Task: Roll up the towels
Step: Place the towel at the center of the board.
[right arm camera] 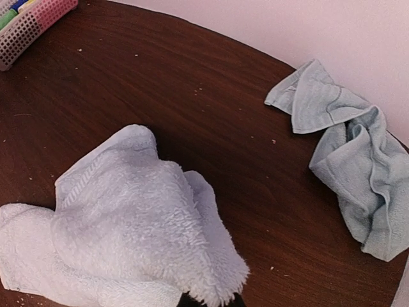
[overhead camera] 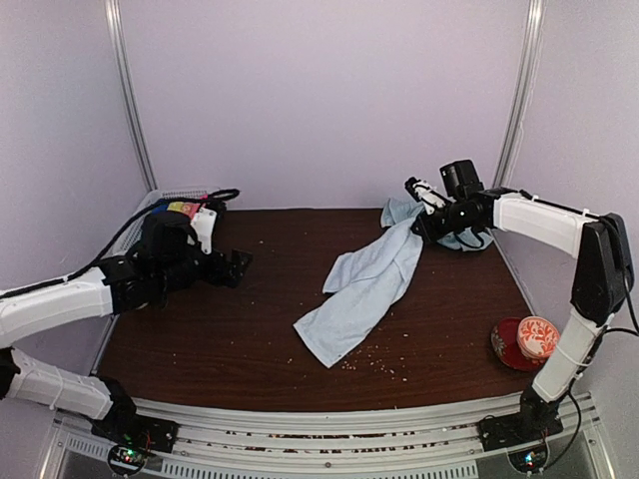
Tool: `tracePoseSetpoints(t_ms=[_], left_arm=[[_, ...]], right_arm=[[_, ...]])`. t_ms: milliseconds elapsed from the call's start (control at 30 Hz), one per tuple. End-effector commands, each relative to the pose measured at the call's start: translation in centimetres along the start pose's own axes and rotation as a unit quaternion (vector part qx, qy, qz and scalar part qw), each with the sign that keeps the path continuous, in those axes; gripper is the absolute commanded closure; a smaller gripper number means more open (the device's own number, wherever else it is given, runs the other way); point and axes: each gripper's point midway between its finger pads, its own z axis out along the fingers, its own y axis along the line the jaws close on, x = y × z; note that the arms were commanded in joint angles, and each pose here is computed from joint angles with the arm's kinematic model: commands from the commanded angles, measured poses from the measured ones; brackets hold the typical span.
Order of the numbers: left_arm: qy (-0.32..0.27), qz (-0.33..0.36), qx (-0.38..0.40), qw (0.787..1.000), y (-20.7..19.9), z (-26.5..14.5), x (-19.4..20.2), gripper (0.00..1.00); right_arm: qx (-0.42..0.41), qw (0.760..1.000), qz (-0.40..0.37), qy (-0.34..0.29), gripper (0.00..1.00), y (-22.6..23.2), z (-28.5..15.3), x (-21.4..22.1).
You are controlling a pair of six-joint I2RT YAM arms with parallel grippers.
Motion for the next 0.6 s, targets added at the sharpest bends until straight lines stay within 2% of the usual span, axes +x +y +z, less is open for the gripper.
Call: tracePoseSetpoints(t_ms=[0,67,133,200,300,433,500,567], left_arm=[[-0.027,0.023,-0.056,0.998,-1.4,3.3,-1.8,0.02],[-0.022,0.046,-0.058,0.997,-2.4,5.2,-1.4,0.02],[-0.029,0.06,-0.045,0.997,-3.5,6.6,-1.3,0.02],[-0.049,0.069,-0.017,0.996,-4.7,7.1,-1.7,0.02],[-0.077,0.083,0.021,0.993,-5.9,6.6,-2.3,0.02],[-0.107,0.098,0.025,0.989,-5.7,5.4,-2.4,0.02],[-0.116,0.088,0.017,0.989,-5.2,5.0,-2.2,0.02],[-0.114,0.088,0.02,0.989,-5.2,4.9,-1.6,0.02]], right_arm=[[0.071,0.997,0.009,0.03,1.0,-4.0,-0.8,2.2],[0.096,0.994,0.009,0.05,1.0,-5.1,-0.3,3.7],[0.135,0.989,0.0,0.066,0.93,-6.4,-0.1,4.6],[0.161,0.984,-0.017,0.075,0.81,-7.3,-0.4,5.1],[0.166,0.982,-0.059,0.064,0.54,-6.9,-1.4,4.5],[0.144,0.977,-0.151,0.036,0.27,-3.0,-2.4,3.7],[0.129,0.971,-0.201,0.023,0.21,-0.3,-2.4,3.4],[0.114,0.964,-0.241,0.012,0.21,2.1,-2.2,3.1]])
